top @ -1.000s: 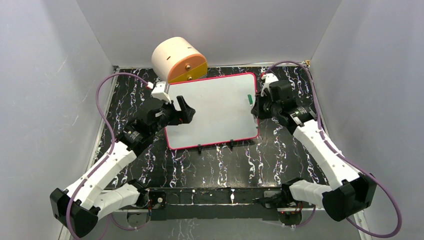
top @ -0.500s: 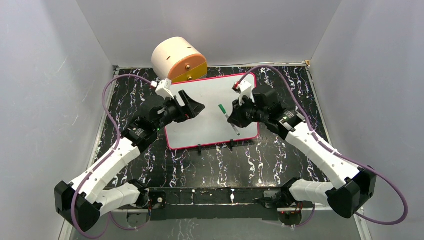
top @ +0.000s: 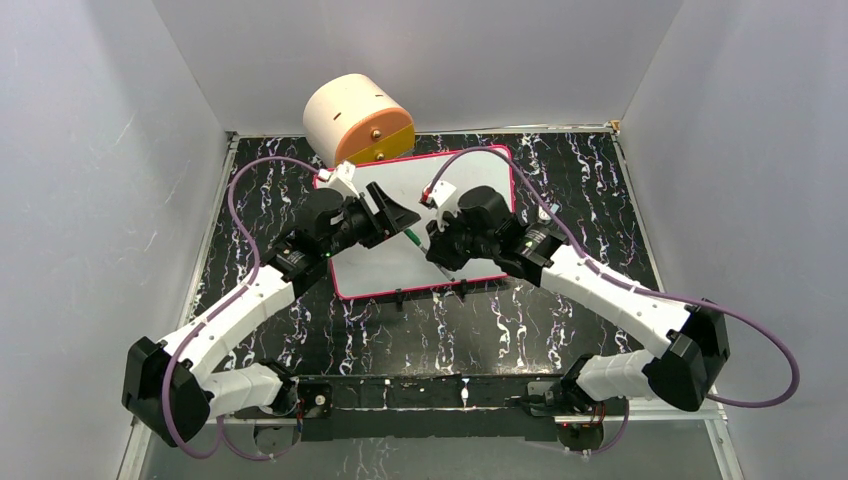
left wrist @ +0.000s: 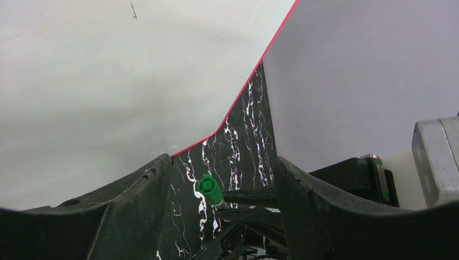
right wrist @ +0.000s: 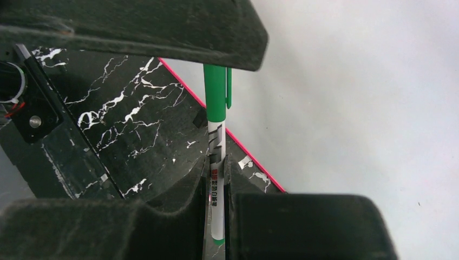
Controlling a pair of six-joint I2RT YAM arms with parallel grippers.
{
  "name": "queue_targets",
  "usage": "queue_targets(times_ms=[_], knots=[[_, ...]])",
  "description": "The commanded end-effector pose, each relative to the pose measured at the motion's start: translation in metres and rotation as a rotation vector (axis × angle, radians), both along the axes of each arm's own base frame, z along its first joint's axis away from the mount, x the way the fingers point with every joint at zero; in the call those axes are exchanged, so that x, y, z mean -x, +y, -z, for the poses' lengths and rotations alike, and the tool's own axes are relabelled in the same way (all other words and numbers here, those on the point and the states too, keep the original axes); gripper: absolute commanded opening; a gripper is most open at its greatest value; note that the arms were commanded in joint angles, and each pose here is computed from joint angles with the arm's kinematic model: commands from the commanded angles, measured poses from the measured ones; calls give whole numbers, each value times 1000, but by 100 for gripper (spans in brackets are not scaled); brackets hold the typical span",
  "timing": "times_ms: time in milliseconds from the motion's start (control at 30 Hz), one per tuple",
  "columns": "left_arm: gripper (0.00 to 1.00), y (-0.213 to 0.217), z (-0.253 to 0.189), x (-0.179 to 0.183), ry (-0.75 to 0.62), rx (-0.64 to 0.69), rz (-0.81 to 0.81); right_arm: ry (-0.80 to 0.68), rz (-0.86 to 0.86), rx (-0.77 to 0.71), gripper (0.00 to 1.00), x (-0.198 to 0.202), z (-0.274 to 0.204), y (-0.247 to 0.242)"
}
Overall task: Write a sentence on the whiteboard
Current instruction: Open the whiteboard marker at the center of the board.
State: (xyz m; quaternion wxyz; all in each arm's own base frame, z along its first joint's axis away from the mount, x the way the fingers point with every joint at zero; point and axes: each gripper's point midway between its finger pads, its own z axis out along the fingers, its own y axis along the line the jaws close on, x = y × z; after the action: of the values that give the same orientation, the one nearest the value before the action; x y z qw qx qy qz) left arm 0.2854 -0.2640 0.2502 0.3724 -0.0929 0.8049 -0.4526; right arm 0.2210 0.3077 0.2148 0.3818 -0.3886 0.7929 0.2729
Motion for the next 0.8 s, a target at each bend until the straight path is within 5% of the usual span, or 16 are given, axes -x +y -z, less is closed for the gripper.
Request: queue_targets(times_ms=[0, 367, 633, 767], knots=[[64, 1, 4, 2, 14, 15, 3, -130, 13, -45, 0, -14, -30, 17], [40, 1, 22, 8, 68, 16, 6, -179, 36, -49, 0, -16, -32, 24], [2, 2, 13, 9, 53, 70, -11, -184, 32, -106, 0, -13, -35, 31], [0, 6, 10, 10, 49, 114, -42, -187, 40, -182, 5, -9, -41, 32]])
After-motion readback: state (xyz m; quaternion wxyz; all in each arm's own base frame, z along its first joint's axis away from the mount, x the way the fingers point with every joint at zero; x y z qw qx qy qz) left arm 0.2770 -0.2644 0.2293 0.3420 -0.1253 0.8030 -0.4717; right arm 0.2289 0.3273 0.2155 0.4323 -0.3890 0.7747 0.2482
